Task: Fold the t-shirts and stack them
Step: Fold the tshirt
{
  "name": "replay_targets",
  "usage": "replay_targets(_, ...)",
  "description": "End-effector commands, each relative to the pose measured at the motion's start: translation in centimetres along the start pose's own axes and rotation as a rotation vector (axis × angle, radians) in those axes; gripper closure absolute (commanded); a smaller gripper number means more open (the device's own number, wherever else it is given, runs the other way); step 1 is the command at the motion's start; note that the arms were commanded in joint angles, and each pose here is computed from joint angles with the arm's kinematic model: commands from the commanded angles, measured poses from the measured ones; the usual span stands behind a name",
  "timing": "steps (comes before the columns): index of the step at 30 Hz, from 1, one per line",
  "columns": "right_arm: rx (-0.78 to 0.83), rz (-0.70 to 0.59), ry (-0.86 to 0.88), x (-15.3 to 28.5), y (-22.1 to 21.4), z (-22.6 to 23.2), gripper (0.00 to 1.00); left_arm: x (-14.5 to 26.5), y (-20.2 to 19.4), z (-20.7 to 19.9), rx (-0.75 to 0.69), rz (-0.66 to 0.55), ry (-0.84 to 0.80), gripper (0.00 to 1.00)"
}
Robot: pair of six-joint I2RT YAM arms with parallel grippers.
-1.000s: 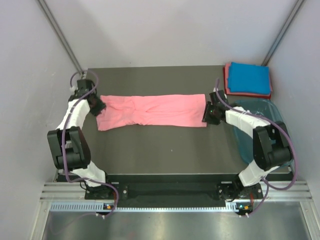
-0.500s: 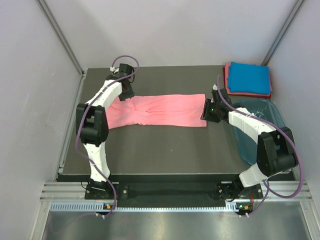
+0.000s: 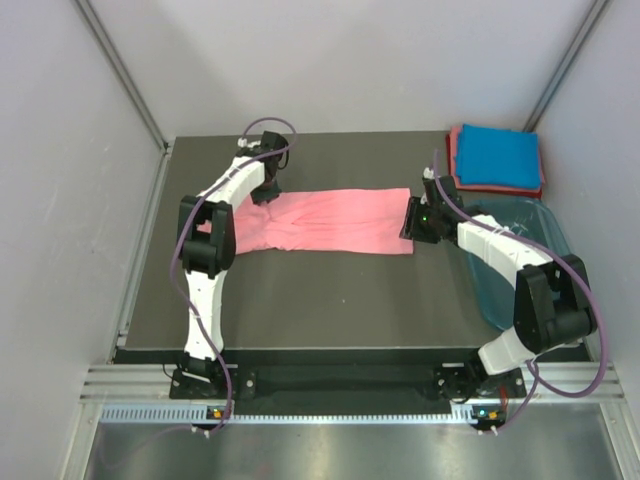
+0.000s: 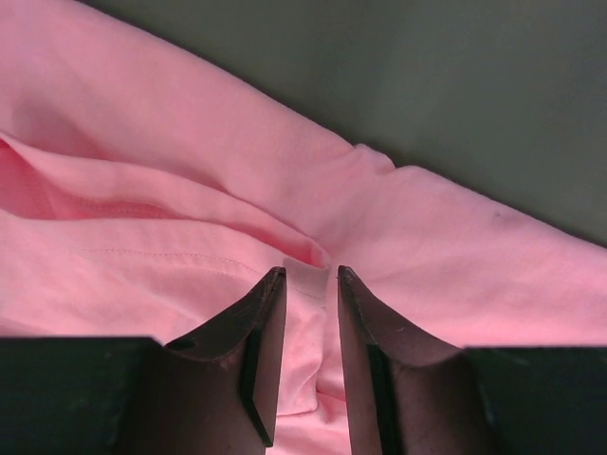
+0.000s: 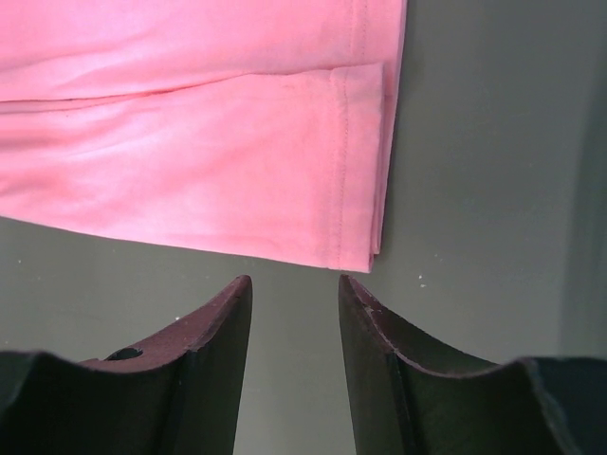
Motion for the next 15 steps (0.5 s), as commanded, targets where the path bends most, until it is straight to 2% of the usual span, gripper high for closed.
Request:
replay_targets(1,0.030,-0.101,0.048,1.41,2.87,1.52,0.58,0.58,1.02,0.19,0.014,-0.033,0.031,0.67)
replay_targets(9,0.028,-0.109,0.045,1.56,3.11,1.53,0.58,0.45,0.75,-0.11,0.003,-0.027,0.024,0.77)
replay_targets(15,0.027,-0.117,0.045,1.74,3.33,1.59,0.57,0.47,0.91,-0.07,-0.004,-0.031,0.029,0.77)
Point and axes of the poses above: each gripper's point midway between its finger pads, its own x axis back along the fingers, its own z axis along the line the jaws close on, y = z × x, the point moved 2 cm from there along x, back along the fingers, and after that the axes turned 2 degrees about x, right-handed, at the moved point
